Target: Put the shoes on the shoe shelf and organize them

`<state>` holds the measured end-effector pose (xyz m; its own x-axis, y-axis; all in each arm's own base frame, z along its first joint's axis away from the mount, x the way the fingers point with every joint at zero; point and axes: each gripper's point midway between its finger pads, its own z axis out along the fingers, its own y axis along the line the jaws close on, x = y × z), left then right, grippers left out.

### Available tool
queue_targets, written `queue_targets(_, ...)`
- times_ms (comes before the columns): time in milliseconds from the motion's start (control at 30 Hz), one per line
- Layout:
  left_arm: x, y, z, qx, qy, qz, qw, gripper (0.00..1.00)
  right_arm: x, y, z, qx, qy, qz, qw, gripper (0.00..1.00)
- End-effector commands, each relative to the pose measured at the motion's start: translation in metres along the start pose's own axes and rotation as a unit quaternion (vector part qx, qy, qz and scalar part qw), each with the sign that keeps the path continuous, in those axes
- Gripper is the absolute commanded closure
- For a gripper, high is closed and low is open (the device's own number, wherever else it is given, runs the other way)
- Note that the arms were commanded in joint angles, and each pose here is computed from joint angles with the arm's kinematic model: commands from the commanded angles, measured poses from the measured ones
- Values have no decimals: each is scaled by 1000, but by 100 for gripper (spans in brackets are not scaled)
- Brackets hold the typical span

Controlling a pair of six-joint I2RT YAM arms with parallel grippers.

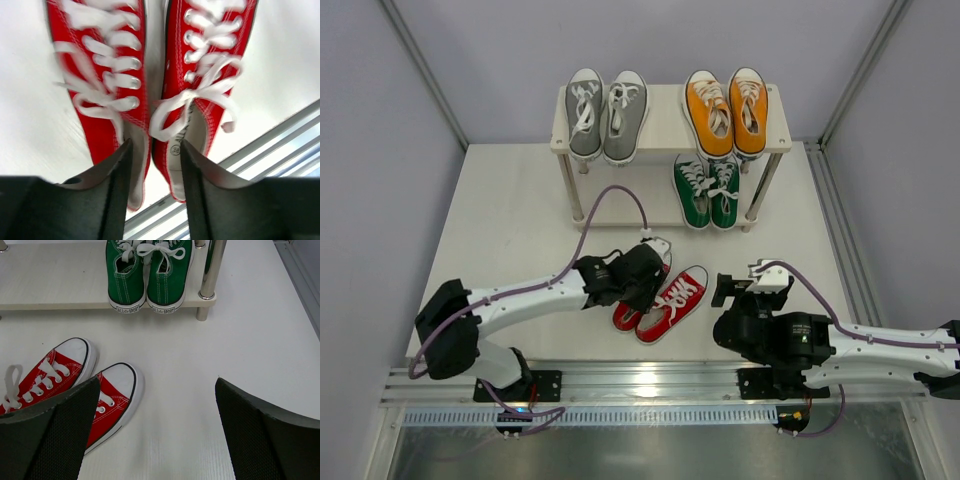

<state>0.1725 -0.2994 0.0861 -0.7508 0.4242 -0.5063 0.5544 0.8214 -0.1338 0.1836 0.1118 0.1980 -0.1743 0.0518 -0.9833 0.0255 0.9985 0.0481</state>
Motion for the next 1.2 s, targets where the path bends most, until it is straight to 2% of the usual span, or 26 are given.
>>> queue_targets(0, -44, -1, -28, 0, -110, -27, 994, 55, -16, -1, -1, 9, -19, 35, 999, 4)
queue_targets(67, -41, 0, -30, 3, -113, -34, 993, 43, -15, -1, -1, 9, -18, 31, 999, 4)
queue_targets(167, -40, -1, -34, 7, -126, -33, 991, 37, -13, -1, -1, 9, -15, 30, 999, 3)
queue_targets(400, -34, 3, -22, 7, -155, -12, 988, 30, -10, 0, -1, 7, -8, 25, 1000, 2)
queue_targets(567, -21, 5, -6, 6, -149, 6, 989, 30, -10, -1, -2, 7, -3, 23, 1000, 2)
queue_targets(767, -17, -11, 8, 27, -162, 21, 986, 31, -11, 2, -2, 7, -3, 20, 1000, 2)
queue_targets(933, -5, -13, 29, 5, -153, 38, 988, 34, -12, 4, -2, 9, -3, 13, 1000, 2)
queue_targets(1133, -2, 1, 50, -32, -169, 40, 984, 46, -13, 3, -2, 8, -1, 12, 1000, 2)
queue_targets(1167, -2, 3, 53, -38, -171, 39, 984, 52, -13, 3, -2, 9, 0, 11, 1000, 2)
